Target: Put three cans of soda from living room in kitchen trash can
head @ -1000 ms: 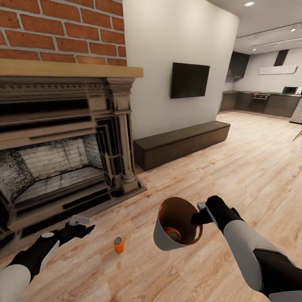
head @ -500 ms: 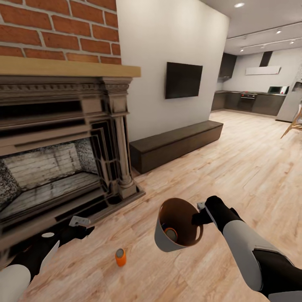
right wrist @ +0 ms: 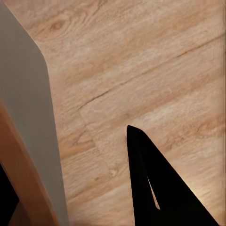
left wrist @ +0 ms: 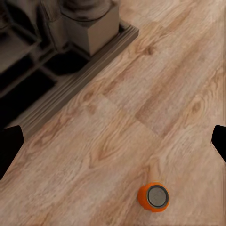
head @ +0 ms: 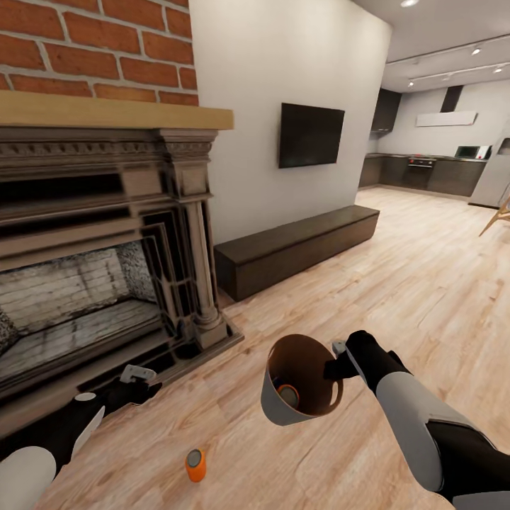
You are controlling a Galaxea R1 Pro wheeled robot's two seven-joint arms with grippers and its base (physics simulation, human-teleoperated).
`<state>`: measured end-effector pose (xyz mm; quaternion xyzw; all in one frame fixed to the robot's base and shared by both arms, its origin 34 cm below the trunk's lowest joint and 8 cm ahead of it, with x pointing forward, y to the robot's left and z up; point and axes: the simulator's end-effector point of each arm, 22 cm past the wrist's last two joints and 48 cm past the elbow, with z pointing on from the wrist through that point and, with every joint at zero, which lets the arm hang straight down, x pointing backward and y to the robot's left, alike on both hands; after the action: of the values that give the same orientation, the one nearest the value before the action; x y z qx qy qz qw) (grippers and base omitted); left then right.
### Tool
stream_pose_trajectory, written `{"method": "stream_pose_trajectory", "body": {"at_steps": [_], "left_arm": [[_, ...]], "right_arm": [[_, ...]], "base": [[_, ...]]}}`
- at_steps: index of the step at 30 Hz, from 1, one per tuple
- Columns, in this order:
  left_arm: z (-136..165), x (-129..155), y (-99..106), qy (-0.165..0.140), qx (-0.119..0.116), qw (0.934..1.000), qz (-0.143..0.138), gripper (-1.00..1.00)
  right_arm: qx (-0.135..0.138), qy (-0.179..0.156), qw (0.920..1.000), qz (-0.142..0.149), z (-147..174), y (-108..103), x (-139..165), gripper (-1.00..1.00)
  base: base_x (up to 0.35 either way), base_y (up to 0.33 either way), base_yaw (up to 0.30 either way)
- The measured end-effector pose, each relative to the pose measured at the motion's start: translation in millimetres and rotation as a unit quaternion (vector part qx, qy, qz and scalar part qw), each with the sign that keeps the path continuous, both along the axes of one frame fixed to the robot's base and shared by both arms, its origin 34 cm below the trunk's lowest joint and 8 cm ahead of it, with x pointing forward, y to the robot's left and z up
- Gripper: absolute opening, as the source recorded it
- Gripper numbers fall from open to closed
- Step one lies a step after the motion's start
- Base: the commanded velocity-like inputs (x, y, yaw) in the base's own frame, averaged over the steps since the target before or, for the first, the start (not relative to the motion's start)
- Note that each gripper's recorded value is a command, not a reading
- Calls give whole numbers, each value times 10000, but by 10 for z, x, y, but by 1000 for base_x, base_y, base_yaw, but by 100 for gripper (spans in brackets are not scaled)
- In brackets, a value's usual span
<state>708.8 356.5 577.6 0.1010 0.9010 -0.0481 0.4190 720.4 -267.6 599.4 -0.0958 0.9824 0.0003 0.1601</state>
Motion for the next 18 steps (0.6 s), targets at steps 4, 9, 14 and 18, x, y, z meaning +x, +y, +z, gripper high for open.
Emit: {"method": "stream_pose_trajectory", "body": {"at_steps": [4, 9, 14, 18], "left_arm": [[-9, 9, -20, -4, 21, 10000, 39, 100], [-5, 15, -23, -14, 27, 10000, 63, 100], [5, 21, -20, -27, 16, 10000, 84, 100], [13, 26, -21, -40, -3, 9999, 94, 100]], "right_arm": [[4, -1, 10000, -9, 2, -4, 1, -100], [-31, -18, 10000, -5, 14, -28, 8, -100], [18, -12, 10000, -12, 15, 4, 4, -100], [-5, -13, 10000, 3, 14, 0, 4, -100]], "base": [[268, -178, -25], [248, -144, -111], [172, -38, -48], [51, 7, -12]]}}
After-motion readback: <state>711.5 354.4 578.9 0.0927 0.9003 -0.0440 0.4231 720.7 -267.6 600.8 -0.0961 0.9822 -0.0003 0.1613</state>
